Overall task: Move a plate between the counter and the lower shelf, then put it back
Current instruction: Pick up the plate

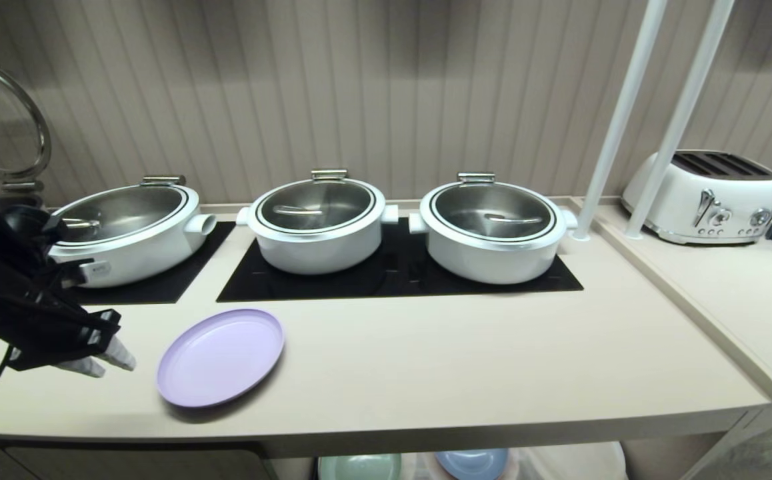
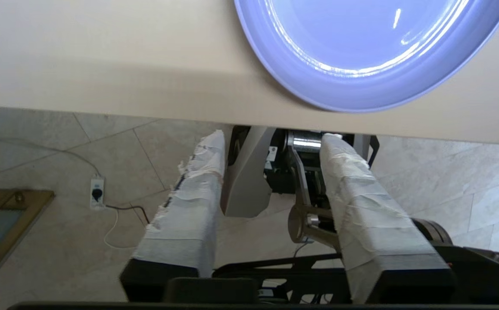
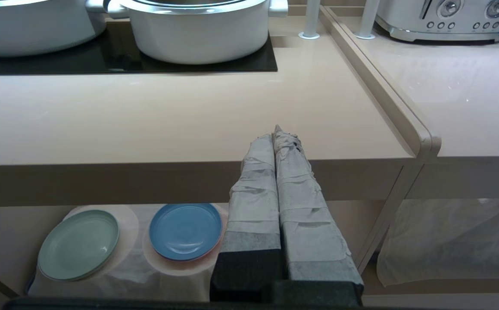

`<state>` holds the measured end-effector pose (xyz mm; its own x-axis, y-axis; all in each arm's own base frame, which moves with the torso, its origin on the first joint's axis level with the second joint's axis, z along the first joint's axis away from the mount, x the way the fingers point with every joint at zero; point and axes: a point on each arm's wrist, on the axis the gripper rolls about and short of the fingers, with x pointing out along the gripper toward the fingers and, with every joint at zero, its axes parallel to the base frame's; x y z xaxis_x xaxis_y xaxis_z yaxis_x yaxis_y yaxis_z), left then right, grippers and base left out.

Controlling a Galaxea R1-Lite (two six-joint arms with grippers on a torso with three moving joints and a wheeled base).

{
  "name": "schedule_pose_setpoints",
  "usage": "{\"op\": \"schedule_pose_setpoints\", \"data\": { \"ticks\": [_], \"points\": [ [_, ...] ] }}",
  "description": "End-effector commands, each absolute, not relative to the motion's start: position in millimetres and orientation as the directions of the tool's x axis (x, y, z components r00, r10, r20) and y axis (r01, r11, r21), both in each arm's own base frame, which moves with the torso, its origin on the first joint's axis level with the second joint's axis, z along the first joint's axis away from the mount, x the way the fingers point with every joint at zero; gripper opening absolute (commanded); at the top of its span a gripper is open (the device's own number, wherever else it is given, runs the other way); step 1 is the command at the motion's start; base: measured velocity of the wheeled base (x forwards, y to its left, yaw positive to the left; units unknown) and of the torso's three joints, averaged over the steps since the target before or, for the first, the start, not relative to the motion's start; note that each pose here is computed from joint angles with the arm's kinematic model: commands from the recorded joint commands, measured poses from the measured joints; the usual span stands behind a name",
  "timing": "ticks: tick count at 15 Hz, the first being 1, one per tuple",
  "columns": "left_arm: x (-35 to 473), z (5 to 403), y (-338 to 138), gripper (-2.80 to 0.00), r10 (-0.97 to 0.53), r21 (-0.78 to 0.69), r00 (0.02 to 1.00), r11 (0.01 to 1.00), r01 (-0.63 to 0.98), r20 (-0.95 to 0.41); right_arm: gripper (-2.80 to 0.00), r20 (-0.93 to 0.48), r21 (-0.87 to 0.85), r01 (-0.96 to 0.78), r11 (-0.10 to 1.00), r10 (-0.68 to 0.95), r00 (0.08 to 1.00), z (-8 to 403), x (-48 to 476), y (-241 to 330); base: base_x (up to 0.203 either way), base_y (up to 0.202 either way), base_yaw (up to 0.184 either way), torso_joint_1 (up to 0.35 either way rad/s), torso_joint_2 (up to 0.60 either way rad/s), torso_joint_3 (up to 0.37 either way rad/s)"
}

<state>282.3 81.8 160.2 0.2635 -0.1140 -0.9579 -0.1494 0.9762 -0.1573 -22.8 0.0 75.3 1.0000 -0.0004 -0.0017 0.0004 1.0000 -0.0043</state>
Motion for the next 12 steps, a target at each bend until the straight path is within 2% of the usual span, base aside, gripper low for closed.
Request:
{"op": "schedule_pose_setpoints", "data": {
  "ticks": [1,4,12],
  "points": [
    [289.0,156.0,82.7,0.0,-0.12,-0.162,0.263,0.976,-0.145,-0.957,-2.8,-0.002,-0.005,0.0,1.0,0.0,1.0,75.3,-22.8,0.0,0.0,0.0,0.0,0.0,0.0,0.0],
    [297.5,155.8,84.6,0.0,-0.149,-0.198,0.334,0.973,-0.116,-0.931,-2.8,-0.002,-0.005,0.001,1.0,-0.001,1.0,75.3,-22.8,0.0,0.0,0.0,0.0,0.0,0.0,0.0],
    [320.8,131.2,86.7,0.0,-0.15,-0.189,0.284,0.975,-0.114,-0.947,-2.8,-0.002,-0.005,0.002,1.0,-0.002,1.0,75.3,-22.8,0.0,0.0,0.0,0.0,0.0,0.0,0.0]
  ]
}}
